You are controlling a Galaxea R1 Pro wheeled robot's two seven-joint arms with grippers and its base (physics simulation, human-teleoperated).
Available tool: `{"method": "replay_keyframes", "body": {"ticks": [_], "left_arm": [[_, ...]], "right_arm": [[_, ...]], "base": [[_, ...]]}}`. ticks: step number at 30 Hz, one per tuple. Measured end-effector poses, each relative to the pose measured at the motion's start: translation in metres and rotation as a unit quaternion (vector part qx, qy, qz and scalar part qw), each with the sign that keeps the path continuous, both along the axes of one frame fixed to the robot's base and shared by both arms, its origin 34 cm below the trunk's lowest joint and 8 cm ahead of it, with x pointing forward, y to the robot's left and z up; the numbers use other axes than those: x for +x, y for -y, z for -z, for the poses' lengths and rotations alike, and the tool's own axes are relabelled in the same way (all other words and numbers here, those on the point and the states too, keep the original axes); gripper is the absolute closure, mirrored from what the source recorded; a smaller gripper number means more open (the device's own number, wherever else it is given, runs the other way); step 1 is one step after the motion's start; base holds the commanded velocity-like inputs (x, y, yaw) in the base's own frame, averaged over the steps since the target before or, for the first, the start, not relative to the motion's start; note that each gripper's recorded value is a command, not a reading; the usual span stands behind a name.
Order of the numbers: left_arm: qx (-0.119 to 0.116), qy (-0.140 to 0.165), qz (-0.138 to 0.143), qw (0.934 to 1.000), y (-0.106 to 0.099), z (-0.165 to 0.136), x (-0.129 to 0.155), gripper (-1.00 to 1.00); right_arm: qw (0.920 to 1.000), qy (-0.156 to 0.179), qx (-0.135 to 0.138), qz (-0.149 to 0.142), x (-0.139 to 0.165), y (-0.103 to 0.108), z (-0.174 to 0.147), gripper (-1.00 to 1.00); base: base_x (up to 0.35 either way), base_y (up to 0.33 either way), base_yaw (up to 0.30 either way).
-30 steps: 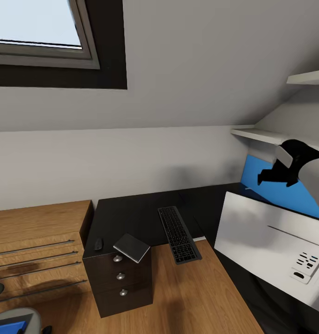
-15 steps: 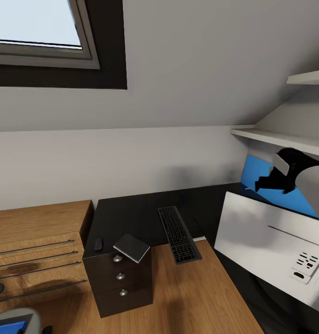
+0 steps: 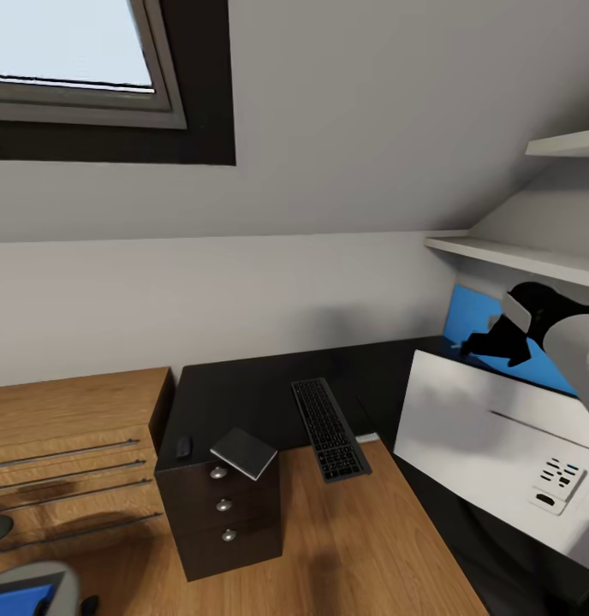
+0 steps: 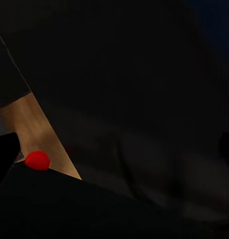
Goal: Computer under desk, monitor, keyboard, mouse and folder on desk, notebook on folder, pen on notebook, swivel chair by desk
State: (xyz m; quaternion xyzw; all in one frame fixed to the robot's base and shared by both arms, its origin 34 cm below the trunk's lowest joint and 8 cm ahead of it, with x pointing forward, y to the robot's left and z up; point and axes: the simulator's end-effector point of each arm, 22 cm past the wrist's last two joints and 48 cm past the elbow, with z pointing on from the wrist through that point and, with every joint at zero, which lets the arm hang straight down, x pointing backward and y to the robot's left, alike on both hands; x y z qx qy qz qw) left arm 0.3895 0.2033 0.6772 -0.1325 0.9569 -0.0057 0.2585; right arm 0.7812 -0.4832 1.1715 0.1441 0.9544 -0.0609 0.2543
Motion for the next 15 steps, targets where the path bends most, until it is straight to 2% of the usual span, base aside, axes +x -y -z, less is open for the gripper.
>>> {"method": "replay_keyframes", "body": {"ticks": [5, 10, 13, 15], "left_arm": [[0.0, 0.001, 0.001, 1.0, 0.0, -0.001, 0.001, -1.0], [0.0, 0.001, 0.001, 1.0, 0.0, -0.001, 0.001, -1.0], [0.001, 0.002, 0.0, 1.0, -0.001, -0.001, 0.001, -1.0], [0.001, 0.002, 0.0, 1.0, -0.001, -0.001, 0.001, -1.0]], "right_arm": [[0.9997, -0.015, -0.019, -0.004, -0.006, 0.004, 0.014, -1.0], [0.9991, -0.025, -0.034, -0.007, -0.008, 0.006, 0.021, -1.0], [0.9988, -0.026, -0.035, -0.023, -0.002, -0.013, 0.024, -1.0], [0.9981, -0.029, -0.045, -0.031, -0.001, -0.018, 0.024, -1.0]], "base": [[-0.05, 0.0, 0.0], [-0.194, 0.036, 0.0], [-0.081, 0.019, 0.0], [-0.021, 0.005, 0.0]]}}
